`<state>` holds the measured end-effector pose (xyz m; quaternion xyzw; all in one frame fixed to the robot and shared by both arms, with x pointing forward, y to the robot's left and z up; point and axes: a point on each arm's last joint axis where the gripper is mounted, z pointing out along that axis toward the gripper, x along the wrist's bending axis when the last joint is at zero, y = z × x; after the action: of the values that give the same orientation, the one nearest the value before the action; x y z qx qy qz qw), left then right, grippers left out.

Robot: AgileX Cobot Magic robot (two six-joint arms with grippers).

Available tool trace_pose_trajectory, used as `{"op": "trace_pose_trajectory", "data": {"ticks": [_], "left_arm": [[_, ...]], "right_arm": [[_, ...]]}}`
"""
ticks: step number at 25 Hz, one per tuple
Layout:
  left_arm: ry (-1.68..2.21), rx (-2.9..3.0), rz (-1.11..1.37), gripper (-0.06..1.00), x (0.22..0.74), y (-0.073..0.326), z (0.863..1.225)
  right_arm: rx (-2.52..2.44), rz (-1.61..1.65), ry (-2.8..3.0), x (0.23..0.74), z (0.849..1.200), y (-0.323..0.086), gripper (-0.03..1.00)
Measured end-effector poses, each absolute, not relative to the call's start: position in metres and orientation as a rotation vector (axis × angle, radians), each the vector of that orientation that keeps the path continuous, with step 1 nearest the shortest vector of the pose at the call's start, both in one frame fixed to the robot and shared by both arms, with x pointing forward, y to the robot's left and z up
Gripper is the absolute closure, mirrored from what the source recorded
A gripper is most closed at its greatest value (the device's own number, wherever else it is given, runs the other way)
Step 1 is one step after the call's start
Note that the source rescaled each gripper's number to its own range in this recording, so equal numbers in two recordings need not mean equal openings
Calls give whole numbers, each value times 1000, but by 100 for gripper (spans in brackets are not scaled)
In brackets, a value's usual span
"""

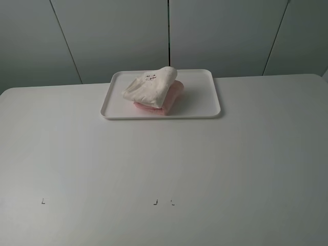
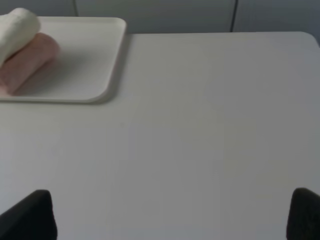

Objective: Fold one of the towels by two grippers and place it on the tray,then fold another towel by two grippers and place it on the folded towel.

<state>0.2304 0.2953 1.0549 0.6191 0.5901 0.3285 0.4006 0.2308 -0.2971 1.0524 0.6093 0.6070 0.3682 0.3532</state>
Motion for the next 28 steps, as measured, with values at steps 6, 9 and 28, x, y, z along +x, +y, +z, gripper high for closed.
{"op": "trace_pose_trajectory", "data": {"ticks": [6, 9, 28], "left_arm": [[1489, 1571, 834, 0, 230, 295, 1055], [1487, 1572, 835, 0, 230, 295, 1055], [1473, 1592, 849, 0, 230, 295, 1055]], "right_arm": [[1584, 945, 1557, 231, 1052, -297, -3], [1584, 945, 1557, 231, 1052, -297, -3], [1584, 945, 1557, 231, 1052, -297, -3]]}}
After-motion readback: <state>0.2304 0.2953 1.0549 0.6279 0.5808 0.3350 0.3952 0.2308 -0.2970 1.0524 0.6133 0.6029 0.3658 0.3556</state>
